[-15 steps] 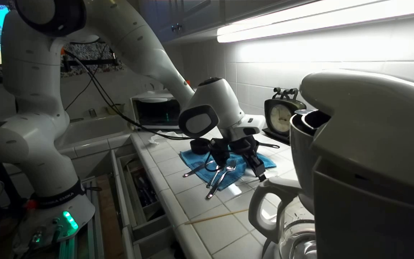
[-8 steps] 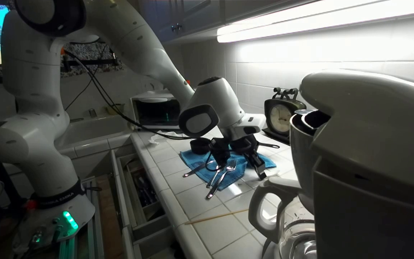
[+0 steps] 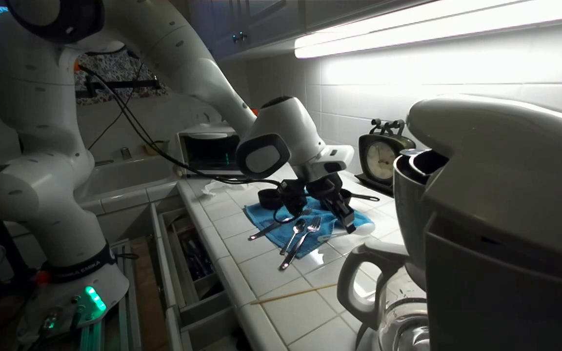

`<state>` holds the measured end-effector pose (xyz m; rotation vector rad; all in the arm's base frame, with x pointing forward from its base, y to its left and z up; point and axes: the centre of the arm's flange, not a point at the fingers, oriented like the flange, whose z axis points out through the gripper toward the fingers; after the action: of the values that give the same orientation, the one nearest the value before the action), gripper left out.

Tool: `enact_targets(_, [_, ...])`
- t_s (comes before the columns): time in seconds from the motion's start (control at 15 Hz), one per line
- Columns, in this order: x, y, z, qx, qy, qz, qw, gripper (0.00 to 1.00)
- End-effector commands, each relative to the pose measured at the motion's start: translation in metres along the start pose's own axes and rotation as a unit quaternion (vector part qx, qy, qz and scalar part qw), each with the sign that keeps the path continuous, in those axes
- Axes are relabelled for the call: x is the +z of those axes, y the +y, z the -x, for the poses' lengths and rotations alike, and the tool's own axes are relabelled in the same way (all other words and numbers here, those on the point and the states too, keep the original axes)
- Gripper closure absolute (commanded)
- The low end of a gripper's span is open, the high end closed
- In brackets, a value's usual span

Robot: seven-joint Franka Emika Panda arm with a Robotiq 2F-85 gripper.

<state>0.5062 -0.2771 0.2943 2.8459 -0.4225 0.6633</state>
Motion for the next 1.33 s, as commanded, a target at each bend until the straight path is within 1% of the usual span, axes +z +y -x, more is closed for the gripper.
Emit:
enact_targets(0.0, [-0.028,-0.005,0.013,-0.018,0.004,-0.014,0.9997,0.94])
enact_targets(0.27, [-0.043,-0.012,0.016,-0.036,0.011,-0.016,0.9992,0.94])
enact_targets(0.47, [-0.043,-0.010,0.017,-0.039,0.013,-0.014,0.9991,0.94])
enact_targets(0.53, [-0.041,-0.007,0.018,-0.038,0.014,-0.012,0.9991,0.86])
enact_targets(0.6, [-0.039,-0.004,0.019,-0.036,0.014,-0.012,0.9992,0.68])
enact_targets(0.67, [-0.035,-0.001,0.019,-0.036,0.013,-0.009,0.9992,0.67])
enact_targets(0.87, [-0.028,0.006,0.020,-0.034,0.013,-0.008,0.9993,0.48])
enact_targets(1.07, [-0.020,0.011,0.020,-0.030,0.009,-0.005,0.9995,0.25])
enact_targets(1.27, [-0.008,0.015,0.020,-0.020,0.010,0.001,0.9997,0.05])
